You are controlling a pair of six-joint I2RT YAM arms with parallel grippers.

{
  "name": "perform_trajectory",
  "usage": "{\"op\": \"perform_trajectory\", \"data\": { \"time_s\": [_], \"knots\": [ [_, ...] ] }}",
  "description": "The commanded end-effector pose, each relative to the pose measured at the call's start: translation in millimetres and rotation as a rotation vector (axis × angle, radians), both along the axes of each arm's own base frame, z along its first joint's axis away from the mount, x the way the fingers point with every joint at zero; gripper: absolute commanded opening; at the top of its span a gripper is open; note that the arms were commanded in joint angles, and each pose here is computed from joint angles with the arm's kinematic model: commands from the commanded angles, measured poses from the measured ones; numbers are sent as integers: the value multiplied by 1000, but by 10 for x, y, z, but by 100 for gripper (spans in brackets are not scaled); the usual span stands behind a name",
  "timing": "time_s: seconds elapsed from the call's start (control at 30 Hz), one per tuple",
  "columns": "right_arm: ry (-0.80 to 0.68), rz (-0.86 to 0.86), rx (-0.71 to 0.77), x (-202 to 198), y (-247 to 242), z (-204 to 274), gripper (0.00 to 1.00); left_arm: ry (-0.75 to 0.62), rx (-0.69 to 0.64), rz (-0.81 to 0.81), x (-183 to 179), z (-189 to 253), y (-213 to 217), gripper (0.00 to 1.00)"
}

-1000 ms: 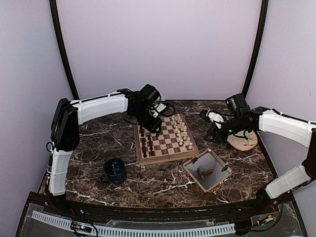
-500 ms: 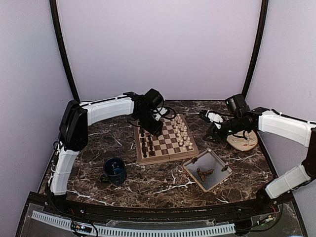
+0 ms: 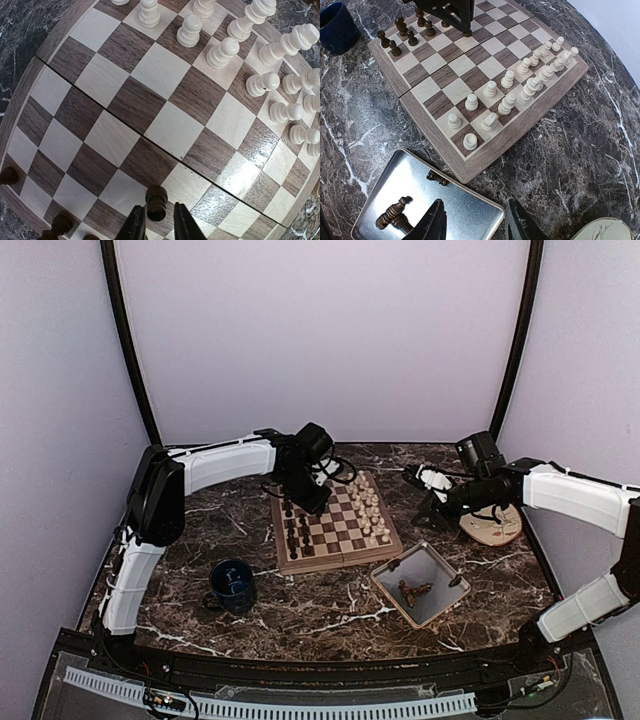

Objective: Set up the chess pieces on the board
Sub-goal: Pick up the pawn from the chessboard.

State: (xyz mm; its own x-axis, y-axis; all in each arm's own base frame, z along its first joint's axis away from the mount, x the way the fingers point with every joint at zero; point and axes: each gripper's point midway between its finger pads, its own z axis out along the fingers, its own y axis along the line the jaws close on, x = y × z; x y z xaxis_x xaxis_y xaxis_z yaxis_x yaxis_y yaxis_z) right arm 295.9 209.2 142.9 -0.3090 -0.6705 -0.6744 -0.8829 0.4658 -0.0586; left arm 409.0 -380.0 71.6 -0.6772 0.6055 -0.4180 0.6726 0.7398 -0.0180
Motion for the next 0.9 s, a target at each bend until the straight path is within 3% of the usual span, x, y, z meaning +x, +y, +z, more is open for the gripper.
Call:
{"op": "perform_trajectory", "data": {
  "time_s": [0.0,0.37,0.87],
  "knots": [
    [0,1,-9,22,-18,-60,41,-5,-4,3,16,72,-19,21],
    [10,1,-25,22,-33,-113,41,-2,-3,-6,16,66,-30,11],
    [17,1,-30,21,-35,-137,41,-65,118,21,73,300,253,9]
  ]
}}
